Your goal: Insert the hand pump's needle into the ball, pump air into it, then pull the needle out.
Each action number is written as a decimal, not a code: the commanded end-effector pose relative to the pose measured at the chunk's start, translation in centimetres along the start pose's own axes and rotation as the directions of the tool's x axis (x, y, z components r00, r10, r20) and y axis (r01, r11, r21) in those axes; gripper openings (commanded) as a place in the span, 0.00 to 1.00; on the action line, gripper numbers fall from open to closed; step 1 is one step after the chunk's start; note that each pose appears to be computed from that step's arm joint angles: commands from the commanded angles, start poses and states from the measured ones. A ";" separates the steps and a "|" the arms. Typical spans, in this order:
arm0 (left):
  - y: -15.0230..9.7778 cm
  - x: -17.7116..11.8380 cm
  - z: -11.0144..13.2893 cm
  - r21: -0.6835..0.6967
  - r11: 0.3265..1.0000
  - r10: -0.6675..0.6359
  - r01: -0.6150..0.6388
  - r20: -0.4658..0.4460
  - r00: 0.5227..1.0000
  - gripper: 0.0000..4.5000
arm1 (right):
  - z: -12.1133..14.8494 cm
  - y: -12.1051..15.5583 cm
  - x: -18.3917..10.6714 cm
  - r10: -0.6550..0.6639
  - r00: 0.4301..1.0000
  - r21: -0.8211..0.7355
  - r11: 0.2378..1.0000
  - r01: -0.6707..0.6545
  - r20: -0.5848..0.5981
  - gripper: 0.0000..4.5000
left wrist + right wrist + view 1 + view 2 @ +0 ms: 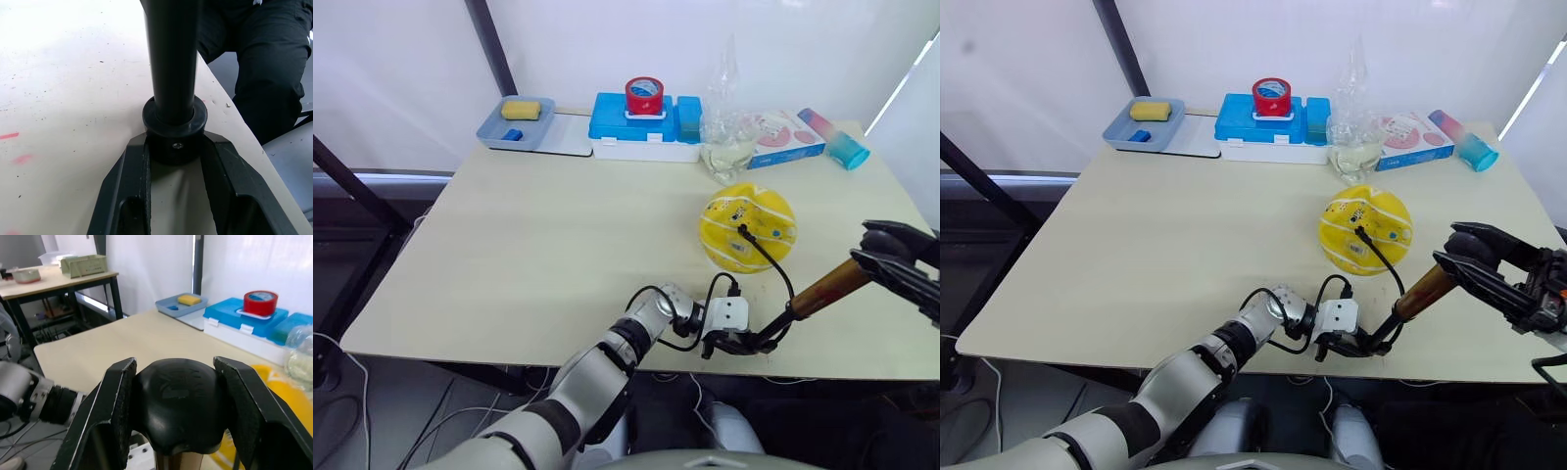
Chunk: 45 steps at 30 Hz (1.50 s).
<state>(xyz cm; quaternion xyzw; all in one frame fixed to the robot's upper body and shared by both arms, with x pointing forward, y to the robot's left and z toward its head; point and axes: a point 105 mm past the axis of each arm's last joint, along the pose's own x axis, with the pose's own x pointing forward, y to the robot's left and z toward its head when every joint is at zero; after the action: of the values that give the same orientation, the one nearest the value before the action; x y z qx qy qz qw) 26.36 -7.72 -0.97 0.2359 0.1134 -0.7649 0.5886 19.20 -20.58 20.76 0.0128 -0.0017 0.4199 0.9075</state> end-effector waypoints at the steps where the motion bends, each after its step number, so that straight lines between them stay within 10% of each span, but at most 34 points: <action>1: -2.4 2.3 0.2 -0.003 0.991 -0.131 0.131 -0.026 0.991 0.22 | -4.1 -1.2 -0.1 -0.086 0.988 0.009 0.996 0.088 -0.127 0.45; 12: -2.3 2.3 0.3 -0.003 0.992 -0.123 0.123 -0.022 0.992 0.22 | -9.6 -1.3 0.4 -0.123 0.979 0.039 0.991 0.131 -0.164 0.45; 37: -2.2 2.0 0.0 0.014 0.992 -0.122 0.123 -0.035 0.992 0.22 | 8.1 -1.5 -2.1 -0.084 0.990 -0.063 0.994 0.092 0.116 0.45; 45: -2.1 1.9 -0.1 0.015 0.993 -0.118 0.118 -0.038 0.992 0.22 | 5.6 -1.5 -1.2 -0.070 0.998 -0.034 0.997 0.070 -0.009 0.45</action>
<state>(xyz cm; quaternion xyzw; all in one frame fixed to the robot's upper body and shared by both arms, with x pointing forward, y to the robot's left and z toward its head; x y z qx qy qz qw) 26.26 -7.94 -0.48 0.2373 0.0949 -0.7712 0.5831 19.54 -21.93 25.92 0.0274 0.0110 0.4107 0.9113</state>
